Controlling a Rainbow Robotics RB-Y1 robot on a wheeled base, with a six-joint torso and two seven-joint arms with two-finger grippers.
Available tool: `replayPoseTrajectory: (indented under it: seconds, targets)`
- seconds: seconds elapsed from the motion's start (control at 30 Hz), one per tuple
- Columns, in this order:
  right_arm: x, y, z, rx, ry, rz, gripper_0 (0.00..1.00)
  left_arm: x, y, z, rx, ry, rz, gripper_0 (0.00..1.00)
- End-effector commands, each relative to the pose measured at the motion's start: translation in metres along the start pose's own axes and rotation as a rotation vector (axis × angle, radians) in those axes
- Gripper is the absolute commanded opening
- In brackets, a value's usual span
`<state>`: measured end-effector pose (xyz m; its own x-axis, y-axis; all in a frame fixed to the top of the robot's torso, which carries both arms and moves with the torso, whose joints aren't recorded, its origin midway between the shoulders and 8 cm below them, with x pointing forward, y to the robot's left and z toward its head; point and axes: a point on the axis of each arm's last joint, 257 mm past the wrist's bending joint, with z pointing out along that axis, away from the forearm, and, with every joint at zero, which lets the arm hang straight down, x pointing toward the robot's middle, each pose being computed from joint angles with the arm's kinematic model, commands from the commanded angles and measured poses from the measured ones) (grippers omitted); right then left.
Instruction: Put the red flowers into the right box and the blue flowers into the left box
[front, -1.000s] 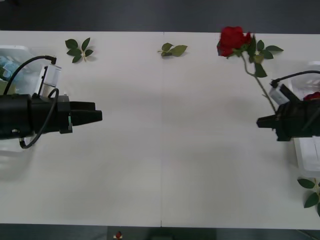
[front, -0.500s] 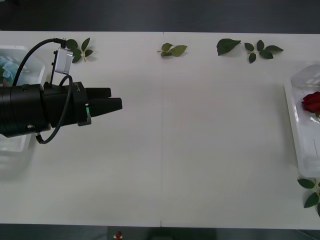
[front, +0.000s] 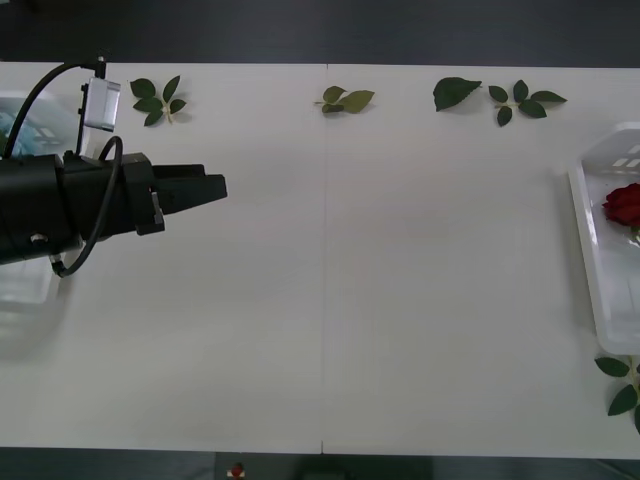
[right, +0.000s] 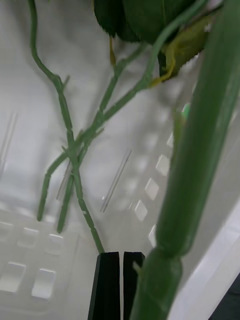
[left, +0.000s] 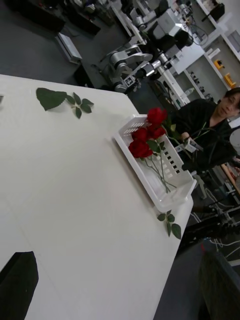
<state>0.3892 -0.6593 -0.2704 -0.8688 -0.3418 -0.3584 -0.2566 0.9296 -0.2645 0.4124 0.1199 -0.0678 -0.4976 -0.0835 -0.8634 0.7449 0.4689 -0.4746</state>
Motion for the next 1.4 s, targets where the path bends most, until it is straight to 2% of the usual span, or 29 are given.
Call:
replayPoseTrajectory:
  seconds: [0.03,0.1,0.17,0.23,0.37,0.43,0.53,0.73,0.97,1.1,1.4]
  targets:
    - [0.001,-0.009,0.012,0.042,-0.001,0.008,0.0,-0.02,0.017,-0.015,-0.056,-0.018,0.113,0.93]
    - [0.001,-0.011,0.017,0.055,0.0,0.002,0.02,-0.021,0.024,-0.02,-0.073,-0.018,0.115,0.93]
    - [-0.002,-0.01,0.022,0.066,-0.011,-0.005,0.4,-0.021,0.027,-0.027,-0.085,-0.015,0.113,0.93]
    - [-0.006,-0.01,0.023,0.066,-0.015,-0.008,0.65,-0.019,0.026,-0.032,-0.076,-0.011,0.096,0.93]
    - [-0.014,-0.004,0.019,0.037,-0.012,-0.024,0.84,-0.012,0.022,-0.043,-0.053,0.008,0.083,0.93]
    - [-0.021,0.0,0.014,0.013,-0.009,-0.035,0.89,-0.007,0.019,-0.047,-0.038,0.019,0.077,0.93]
    - [-0.041,0.008,0.002,-0.036,-0.018,-0.065,0.93,0.0,0.015,-0.05,-0.014,0.042,0.074,0.93]
    - [-0.102,0.047,-0.031,-0.205,-0.132,-0.161,0.93,0.009,0.015,-0.05,-0.003,0.067,0.086,0.93]
    - [-0.176,0.138,-0.081,-0.503,-0.319,-0.18,0.93,0.011,0.015,-0.05,0.0,0.074,0.092,0.93]
    - [-0.222,0.192,-0.12,-0.603,-0.427,-0.311,0.93,0.012,0.014,-0.049,0.002,0.076,0.094,0.93]
    - [-0.283,0.296,-0.178,-0.73,-0.62,-0.553,0.94,0.012,0.014,-0.049,0.002,0.076,0.094,0.93]
